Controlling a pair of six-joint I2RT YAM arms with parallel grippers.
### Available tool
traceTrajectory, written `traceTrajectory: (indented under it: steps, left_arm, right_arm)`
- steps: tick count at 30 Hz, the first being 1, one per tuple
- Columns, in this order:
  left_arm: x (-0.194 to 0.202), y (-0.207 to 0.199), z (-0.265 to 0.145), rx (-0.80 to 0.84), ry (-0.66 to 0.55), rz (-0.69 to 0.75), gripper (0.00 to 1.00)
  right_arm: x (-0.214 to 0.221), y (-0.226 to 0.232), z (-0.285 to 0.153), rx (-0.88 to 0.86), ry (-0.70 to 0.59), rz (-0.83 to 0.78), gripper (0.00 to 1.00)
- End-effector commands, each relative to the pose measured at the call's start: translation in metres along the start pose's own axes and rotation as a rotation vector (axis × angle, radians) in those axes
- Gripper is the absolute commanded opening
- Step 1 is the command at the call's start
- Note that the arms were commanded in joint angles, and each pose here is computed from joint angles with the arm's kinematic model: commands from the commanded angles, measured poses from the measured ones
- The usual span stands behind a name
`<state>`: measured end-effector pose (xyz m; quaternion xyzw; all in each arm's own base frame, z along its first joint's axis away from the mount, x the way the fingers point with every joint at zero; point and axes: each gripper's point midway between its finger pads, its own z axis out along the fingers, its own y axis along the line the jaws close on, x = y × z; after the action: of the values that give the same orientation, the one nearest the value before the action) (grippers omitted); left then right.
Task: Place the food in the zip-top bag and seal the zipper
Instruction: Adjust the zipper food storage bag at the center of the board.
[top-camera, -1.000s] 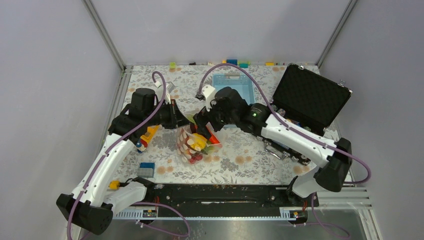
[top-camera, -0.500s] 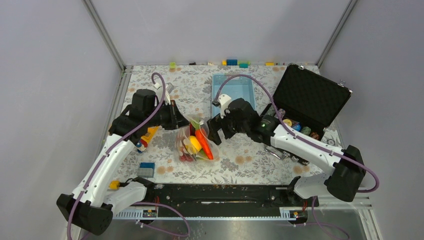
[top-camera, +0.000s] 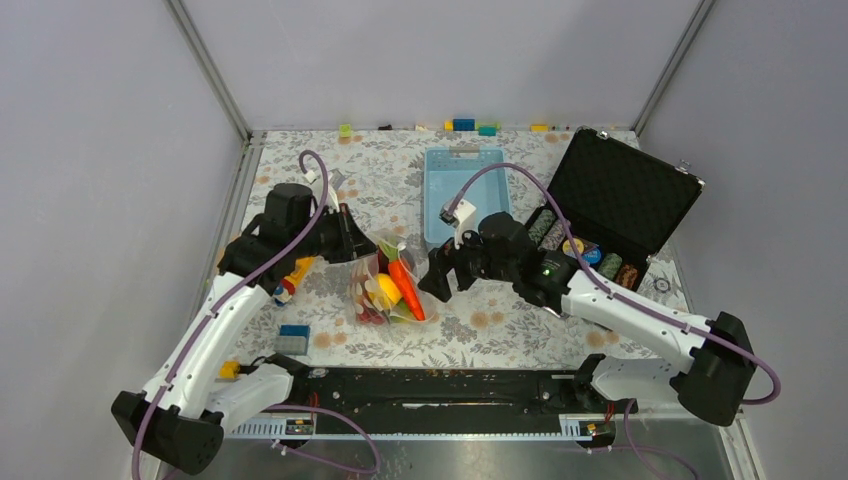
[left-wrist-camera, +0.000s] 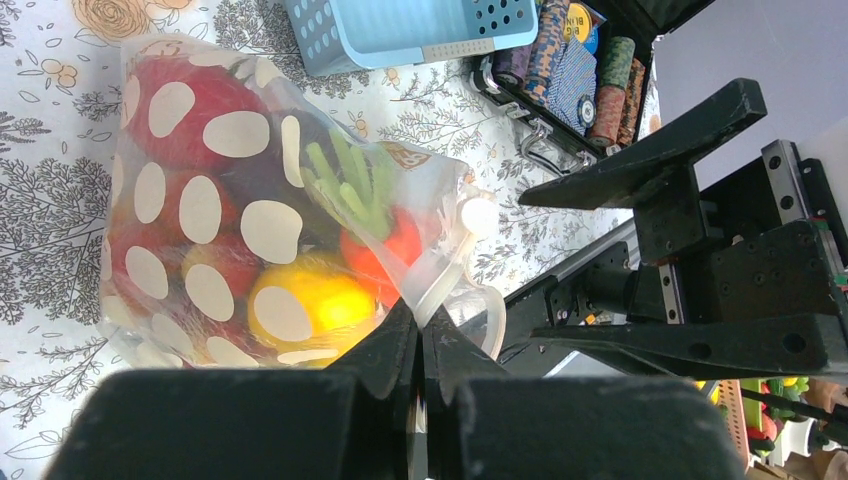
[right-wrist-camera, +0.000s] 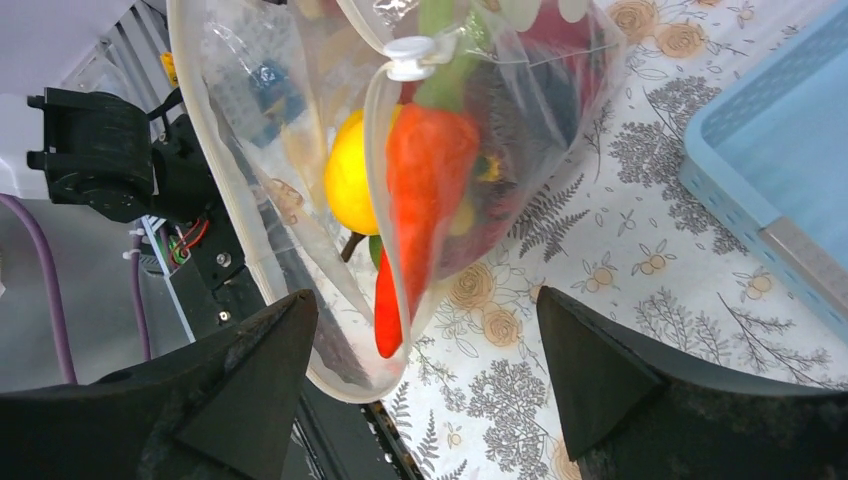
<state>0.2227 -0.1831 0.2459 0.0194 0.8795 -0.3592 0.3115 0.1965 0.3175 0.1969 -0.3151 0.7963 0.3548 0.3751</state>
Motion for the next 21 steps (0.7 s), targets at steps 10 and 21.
traceTrajectory:
  steps: [10, 21]
  left_arm:
    - [-0.017, -0.006, -0.005, -0.011, -0.140, -0.018, 0.00]
    - [-0.015, -0.010, -0.013, -0.018, -0.165, -0.027, 0.00]
  right_arm:
    - [0.002, 0.009, 0.042, 0.013, 0.055, 0.006, 0.47]
    - [-0.034, 0.024, 0.030, -0.033, -0.039, -0.037, 0.00]
